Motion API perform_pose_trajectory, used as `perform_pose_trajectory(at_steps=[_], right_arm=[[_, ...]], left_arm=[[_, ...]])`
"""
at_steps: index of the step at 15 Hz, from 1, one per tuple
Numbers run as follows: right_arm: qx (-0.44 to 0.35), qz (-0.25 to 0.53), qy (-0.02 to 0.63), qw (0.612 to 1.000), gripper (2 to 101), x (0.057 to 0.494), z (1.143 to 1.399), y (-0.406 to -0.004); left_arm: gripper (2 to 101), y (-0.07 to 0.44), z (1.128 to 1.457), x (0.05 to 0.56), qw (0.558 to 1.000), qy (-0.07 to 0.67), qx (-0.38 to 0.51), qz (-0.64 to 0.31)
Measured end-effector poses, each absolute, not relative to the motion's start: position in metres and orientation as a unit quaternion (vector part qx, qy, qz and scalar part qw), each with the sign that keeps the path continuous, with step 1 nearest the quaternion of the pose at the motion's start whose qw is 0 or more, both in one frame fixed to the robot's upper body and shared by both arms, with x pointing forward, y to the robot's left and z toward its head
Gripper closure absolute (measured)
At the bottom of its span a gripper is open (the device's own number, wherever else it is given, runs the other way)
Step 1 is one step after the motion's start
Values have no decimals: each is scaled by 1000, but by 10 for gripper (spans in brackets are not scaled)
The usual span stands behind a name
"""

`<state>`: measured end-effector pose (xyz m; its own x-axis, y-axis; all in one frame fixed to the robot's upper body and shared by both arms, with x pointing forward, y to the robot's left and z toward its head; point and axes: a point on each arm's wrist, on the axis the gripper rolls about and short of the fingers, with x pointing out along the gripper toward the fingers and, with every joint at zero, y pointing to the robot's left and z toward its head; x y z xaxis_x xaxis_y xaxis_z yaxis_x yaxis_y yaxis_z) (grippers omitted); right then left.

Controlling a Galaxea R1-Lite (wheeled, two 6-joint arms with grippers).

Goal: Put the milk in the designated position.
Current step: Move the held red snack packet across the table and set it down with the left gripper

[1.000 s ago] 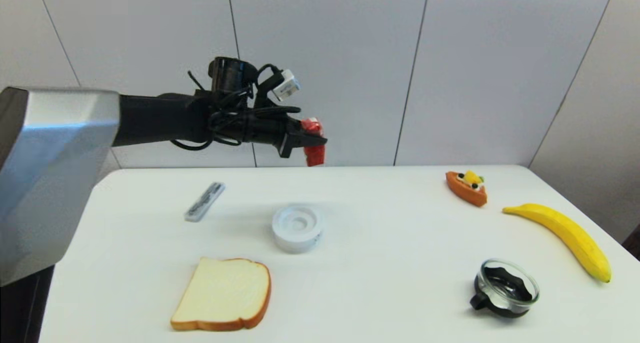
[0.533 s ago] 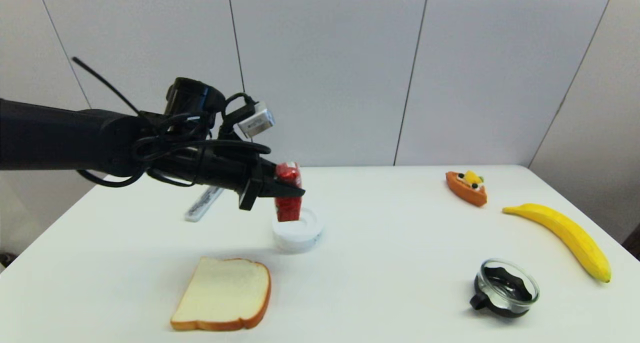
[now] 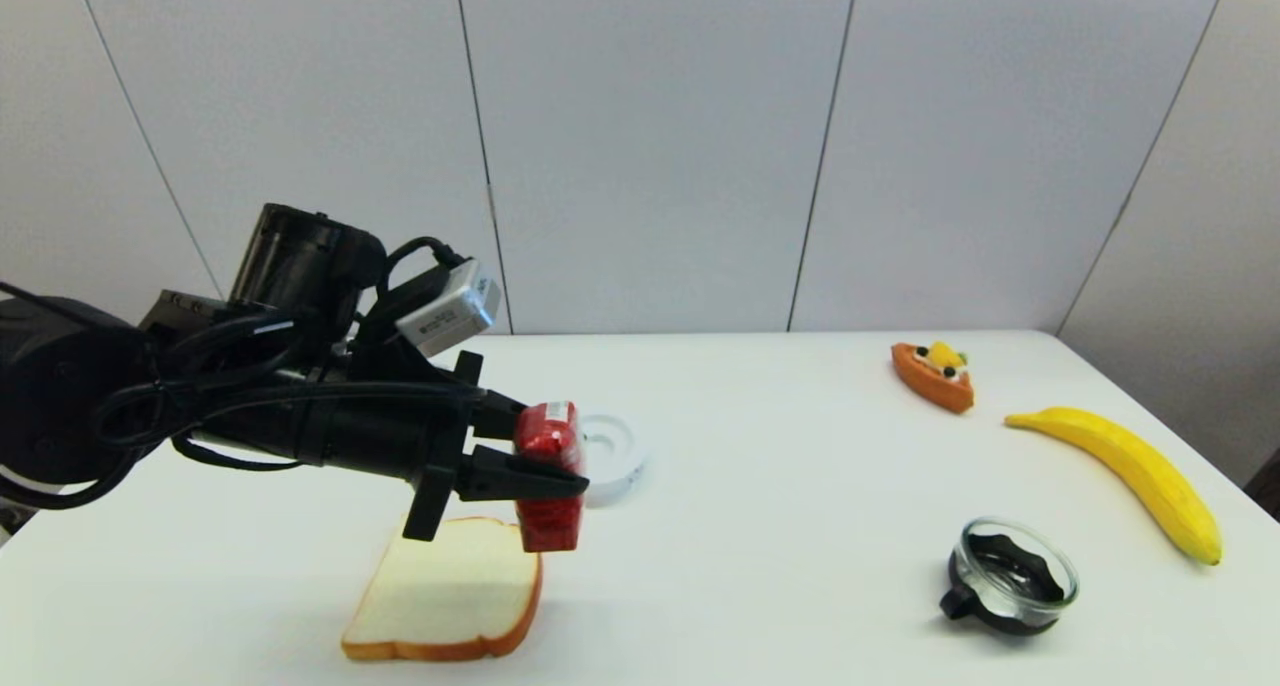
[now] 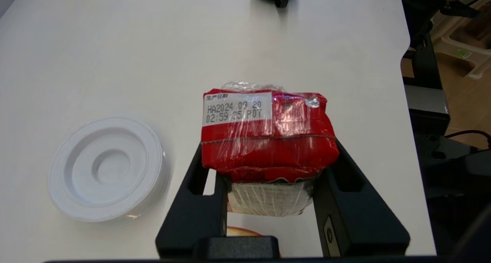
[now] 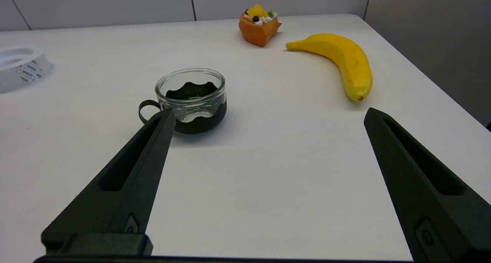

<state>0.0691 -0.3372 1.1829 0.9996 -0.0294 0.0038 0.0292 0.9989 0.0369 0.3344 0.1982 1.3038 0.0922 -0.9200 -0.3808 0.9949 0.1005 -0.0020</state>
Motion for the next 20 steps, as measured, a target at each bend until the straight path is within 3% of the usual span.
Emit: perform_pose_trajectory(at_steps=[8,20], right_arm=[[18,-15,-2,1000,50,69,1183,-337],[18,-15,-2,1000,50,69,1183,-337]], left_arm=[[673,190,1265,337,729,104,139,-663],[674,165,1214,349,705,134,142,-682]])
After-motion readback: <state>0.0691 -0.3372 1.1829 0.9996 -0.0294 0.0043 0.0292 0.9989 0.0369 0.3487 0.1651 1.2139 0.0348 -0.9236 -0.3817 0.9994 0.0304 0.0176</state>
